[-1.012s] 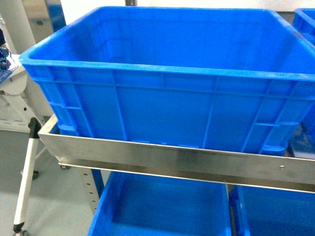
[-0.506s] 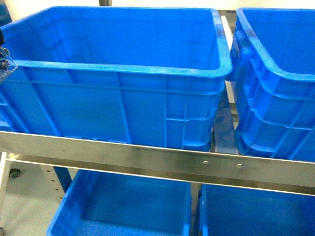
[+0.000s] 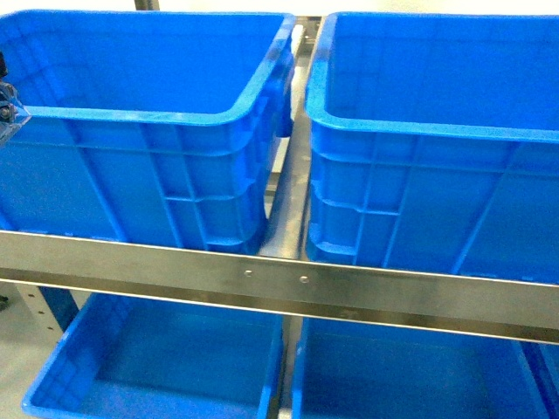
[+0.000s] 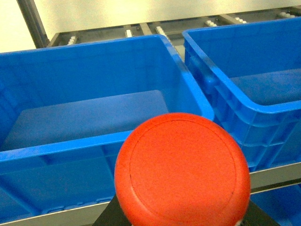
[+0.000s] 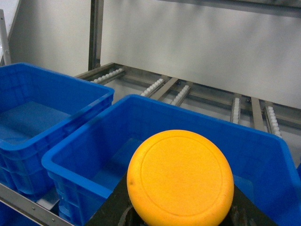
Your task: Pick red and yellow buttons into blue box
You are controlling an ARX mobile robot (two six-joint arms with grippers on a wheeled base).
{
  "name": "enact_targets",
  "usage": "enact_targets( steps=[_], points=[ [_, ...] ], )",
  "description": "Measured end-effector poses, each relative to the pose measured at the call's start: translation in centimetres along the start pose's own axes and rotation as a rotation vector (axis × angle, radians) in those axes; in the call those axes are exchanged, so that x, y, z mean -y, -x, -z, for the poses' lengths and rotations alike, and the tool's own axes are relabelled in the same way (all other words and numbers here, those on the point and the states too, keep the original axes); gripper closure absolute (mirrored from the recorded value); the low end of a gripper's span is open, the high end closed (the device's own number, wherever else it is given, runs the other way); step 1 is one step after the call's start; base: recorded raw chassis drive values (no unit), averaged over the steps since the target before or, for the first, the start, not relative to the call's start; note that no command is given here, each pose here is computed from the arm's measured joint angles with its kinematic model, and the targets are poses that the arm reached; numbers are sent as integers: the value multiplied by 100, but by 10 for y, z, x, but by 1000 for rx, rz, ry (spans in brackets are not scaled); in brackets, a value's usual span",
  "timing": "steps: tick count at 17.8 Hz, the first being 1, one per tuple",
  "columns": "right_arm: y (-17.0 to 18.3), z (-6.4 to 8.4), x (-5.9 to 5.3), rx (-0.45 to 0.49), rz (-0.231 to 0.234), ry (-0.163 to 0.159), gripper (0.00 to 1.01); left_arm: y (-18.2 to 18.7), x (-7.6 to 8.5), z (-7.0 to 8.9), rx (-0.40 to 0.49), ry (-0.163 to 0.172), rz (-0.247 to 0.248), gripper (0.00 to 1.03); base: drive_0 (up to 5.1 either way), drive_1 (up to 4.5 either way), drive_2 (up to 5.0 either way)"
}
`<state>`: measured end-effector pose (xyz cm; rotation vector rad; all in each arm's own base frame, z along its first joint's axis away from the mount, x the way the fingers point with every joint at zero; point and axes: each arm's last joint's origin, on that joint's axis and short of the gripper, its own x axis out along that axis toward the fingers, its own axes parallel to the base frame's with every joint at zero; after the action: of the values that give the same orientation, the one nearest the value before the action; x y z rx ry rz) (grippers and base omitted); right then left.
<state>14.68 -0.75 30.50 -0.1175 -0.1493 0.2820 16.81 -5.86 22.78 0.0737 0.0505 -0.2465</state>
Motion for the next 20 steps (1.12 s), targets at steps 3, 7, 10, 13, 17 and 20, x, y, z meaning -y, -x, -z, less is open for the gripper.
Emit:
enact_targets(
  steps=[3, 7, 10, 13, 17, 20],
  points=[
    [0, 0, 0, -2, 0, -1, 74, 0, 0, 0, -2, 0, 0, 79, 504, -224, -224],
    [0, 0, 0, -1, 4, 0, 74, 0, 0, 0, -2, 0, 4, 79, 504, -224, -224],
    [0, 0, 0, -1, 2, 0, 74, 0, 0, 0, -1, 0, 4, 79, 504, -224, -224],
    [0, 0, 0, -1, 3, 0, 74, 0, 0, 0, -1, 0, 5, 79, 504, -224, -224],
    [0, 0, 0, -1, 3, 0, 74, 0, 0, 0, -1, 0, 5, 79, 376, -103, -236],
    [0, 0, 0, -1, 2, 0, 74, 0, 0, 0, 0, 0, 5, 79, -13, 319, -346]
  ],
)
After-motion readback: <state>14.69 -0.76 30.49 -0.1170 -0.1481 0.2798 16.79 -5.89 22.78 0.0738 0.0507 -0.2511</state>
